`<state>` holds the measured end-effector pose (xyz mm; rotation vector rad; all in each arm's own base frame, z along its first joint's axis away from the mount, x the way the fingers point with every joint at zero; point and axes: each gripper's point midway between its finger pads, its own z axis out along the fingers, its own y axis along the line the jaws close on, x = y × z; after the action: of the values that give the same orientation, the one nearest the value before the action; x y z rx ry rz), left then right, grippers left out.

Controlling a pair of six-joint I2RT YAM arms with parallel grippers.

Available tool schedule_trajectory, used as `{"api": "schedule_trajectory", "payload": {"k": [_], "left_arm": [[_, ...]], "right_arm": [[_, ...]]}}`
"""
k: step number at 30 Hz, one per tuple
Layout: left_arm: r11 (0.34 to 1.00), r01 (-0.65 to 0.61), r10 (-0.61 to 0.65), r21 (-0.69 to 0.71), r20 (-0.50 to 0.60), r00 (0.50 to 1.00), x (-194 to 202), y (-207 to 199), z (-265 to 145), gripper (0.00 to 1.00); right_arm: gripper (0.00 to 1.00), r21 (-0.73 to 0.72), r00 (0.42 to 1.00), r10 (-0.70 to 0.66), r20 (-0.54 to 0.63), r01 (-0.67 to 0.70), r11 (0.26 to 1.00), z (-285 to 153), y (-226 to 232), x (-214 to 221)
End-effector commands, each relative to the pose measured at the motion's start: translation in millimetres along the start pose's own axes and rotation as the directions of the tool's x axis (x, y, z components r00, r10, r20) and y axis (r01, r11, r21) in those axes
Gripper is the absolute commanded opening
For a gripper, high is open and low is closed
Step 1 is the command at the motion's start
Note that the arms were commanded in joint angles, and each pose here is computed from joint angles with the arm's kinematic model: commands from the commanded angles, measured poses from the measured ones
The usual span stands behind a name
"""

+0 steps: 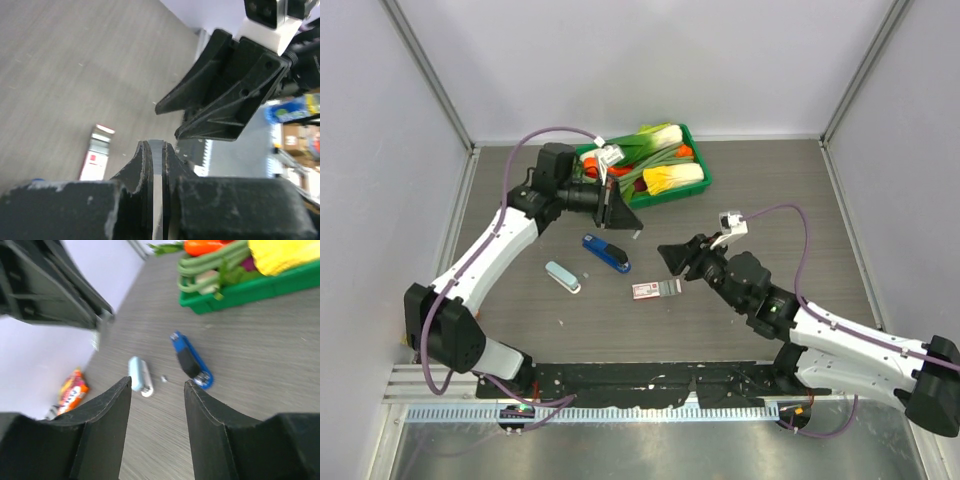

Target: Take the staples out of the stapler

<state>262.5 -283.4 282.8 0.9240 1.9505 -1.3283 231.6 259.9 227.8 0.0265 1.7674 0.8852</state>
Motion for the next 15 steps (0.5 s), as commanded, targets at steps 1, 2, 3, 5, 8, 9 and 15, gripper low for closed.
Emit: {"api": "schedule_trajectory", "payload": {"k": [1,2,3,5,8,9,15], "left_arm": [[0.957,0.128,-0.146,0.262,0.052,0.988,-15,-38,-5,0.0],[0.947,0.172,-0.191,0.27,0.047,0.98,-15,-39,-5,0.0],[0.941,0.193,-0.212,0.279,0.039,0.976,-11,-39,-4,0.0],[0.938,0.175,-0.202,0.299,0.063,0.977,-16,-39,-4,0.0],[0.912,0.214,-0.258,0.351,0.085,0.962,-21,-43,-6,0.0],[0.892,0.257,-0.306,0.371,0.078,0.949,-25,-47,-7,0.0],[0.887,0.194,-0.274,0.42,0.139,0.952,-38,-55,-13,0.0]], "right_arm": [[0.53,-0.307,0.985,0.142,0.1,-0.105,0.946,-7,65,-49],[0.53,-0.336,0.983,0.154,0.097,-0.114,0.935,-8,69,-52],[0.53,-0.37,0.979,0.175,0.106,-0.124,0.921,-9,77,-58],[0.53,-0.38,0.979,0.176,0.104,-0.124,0.916,-7,81,-60],[0.53,-0.381,0.981,0.174,0.083,-0.13,0.915,-1,85,-58],[0.53,-0.392,0.981,0.18,0.074,-0.137,0.91,-1,87,-56],[0.53,-0.427,0.976,0.209,0.063,-0.163,0.89,0,90,-54]]}}
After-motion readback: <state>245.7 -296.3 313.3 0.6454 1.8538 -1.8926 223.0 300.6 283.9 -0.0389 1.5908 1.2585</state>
